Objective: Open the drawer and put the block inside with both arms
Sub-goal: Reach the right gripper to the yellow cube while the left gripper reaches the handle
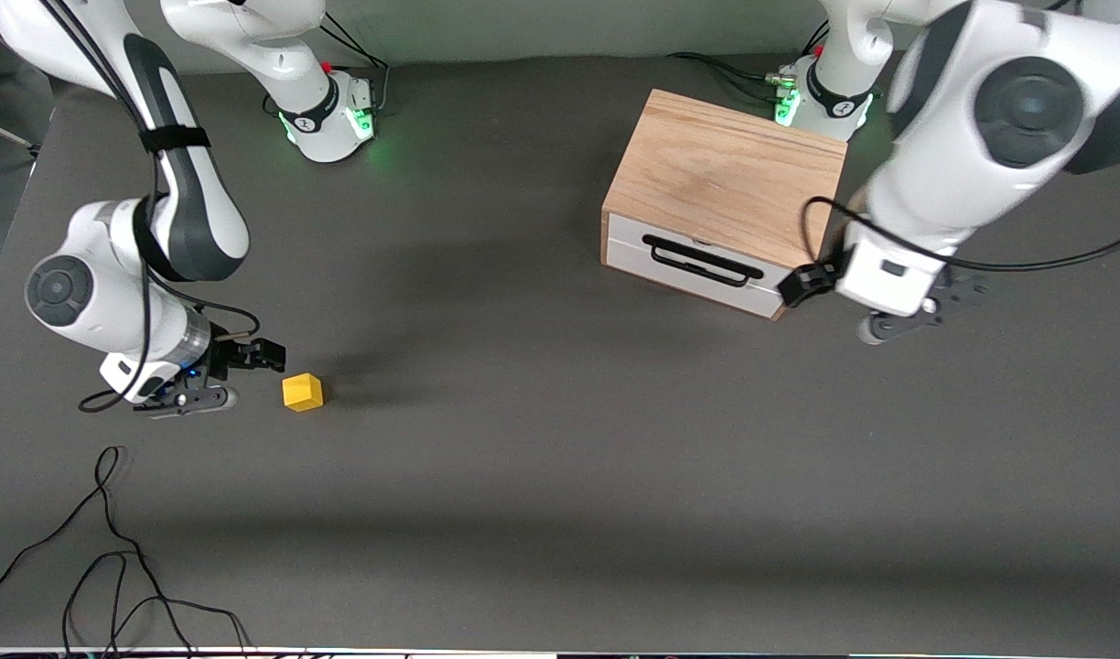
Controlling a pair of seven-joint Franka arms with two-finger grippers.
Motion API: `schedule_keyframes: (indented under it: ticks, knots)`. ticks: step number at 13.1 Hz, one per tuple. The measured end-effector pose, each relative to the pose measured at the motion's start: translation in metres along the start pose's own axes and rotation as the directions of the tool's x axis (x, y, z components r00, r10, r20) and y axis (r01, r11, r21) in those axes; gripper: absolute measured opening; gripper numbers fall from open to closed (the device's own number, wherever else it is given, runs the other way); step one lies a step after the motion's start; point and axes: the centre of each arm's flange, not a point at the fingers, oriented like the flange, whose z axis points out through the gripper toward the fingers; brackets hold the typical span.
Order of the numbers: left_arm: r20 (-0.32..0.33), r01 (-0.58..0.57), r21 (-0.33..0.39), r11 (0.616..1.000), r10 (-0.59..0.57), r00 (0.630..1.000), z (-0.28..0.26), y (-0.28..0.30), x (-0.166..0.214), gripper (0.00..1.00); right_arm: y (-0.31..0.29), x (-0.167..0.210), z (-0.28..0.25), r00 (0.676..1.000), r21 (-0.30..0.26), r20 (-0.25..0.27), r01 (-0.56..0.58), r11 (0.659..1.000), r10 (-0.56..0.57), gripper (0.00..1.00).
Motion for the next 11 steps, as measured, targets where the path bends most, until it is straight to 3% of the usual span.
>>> schedule_keyframes:
  ticks: [2,5,8,11]
  knots:
    - [0.014,0.197,-0.019,0.98,-0.197,0.98,0.005,0.028,-0.027,1.0,0.001,-0.003,0.036,1.0,-0.005,-0.02,0.005,1.0,-0.005,1.0]
    - [0.029,0.397,0.013,0.918,-0.397,0.917,0.023,0.054,-0.056,1.0,0.0,-0.005,0.078,0.999,-0.011,-0.042,0.007,1.0,-0.008,1.0]
    - [0.025,0.498,0.07,0.865,-0.5,0.866,0.036,0.067,-0.079,1.0,0.001,-0.005,0.103,0.997,-0.017,-0.075,0.009,1.0,-0.01,1.0]
    - [0.018,0.515,0.11,0.85,-0.52,0.854,0.048,0.074,-0.097,1.0,0.001,-0.007,0.129,0.997,-0.02,-0.075,0.01,1.0,-0.012,1.0]
